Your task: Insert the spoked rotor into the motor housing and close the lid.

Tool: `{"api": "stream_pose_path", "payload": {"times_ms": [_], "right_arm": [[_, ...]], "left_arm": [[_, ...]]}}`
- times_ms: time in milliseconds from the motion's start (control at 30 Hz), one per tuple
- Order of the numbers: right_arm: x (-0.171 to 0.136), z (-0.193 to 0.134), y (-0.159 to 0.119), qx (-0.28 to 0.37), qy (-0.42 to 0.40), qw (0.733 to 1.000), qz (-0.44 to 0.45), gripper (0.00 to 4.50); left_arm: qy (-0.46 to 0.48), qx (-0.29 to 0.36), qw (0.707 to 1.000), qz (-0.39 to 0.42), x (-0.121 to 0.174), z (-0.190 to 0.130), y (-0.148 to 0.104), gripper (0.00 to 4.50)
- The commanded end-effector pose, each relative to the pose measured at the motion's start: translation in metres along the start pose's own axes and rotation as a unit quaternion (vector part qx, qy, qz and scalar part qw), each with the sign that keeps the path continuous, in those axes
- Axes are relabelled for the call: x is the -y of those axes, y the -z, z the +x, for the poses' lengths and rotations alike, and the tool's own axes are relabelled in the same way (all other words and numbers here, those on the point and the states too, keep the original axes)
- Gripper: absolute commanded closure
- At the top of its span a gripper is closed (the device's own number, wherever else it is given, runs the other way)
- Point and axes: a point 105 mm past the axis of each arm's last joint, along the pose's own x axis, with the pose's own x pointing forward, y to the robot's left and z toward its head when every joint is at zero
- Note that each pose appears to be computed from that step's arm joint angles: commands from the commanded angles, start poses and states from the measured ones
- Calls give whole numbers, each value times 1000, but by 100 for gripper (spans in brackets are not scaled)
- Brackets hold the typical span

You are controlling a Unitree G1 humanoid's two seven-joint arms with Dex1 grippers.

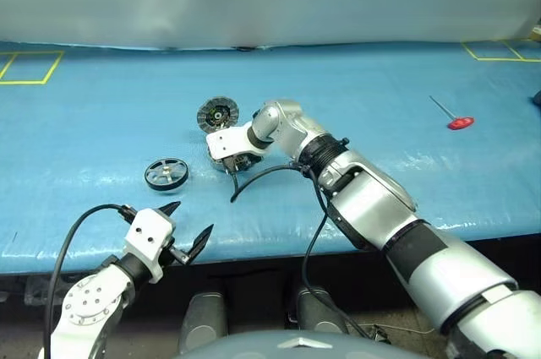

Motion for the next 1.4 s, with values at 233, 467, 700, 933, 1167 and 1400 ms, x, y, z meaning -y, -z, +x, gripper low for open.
{"api": "stream_pose_path", "payload": {"times_ms": [233, 467, 700, 933, 1167, 1400], "right_arm": [[-57, 20, 2, 49, -67, 995, 49, 246], [-84, 19, 0, 70, -47, 992, 92, 246], [-101, 23, -13, 93, -42, 990, 96, 246], [-100, 23, -17, 89, -39, 994, 55, 246], [-107, 22, -21, 89, -57, 994, 17, 246], [-97, 19, -26, 103, -39, 993, 36, 45]], "left_arm": [[7, 5, 1000, -4, 0, 1, -2, 0], [16, 4, 1000, -6, 1, 5, -2, 0], [29, 4, 1000, -4, 2, 10, -4, 0], [29, 3, 1000, -3, 2, 10, -4, 0], [28, 2, 1000, -6, 2, 10, -4, 0], [28, 2, 1000, -8, 3, 10, -3, 0]]}}
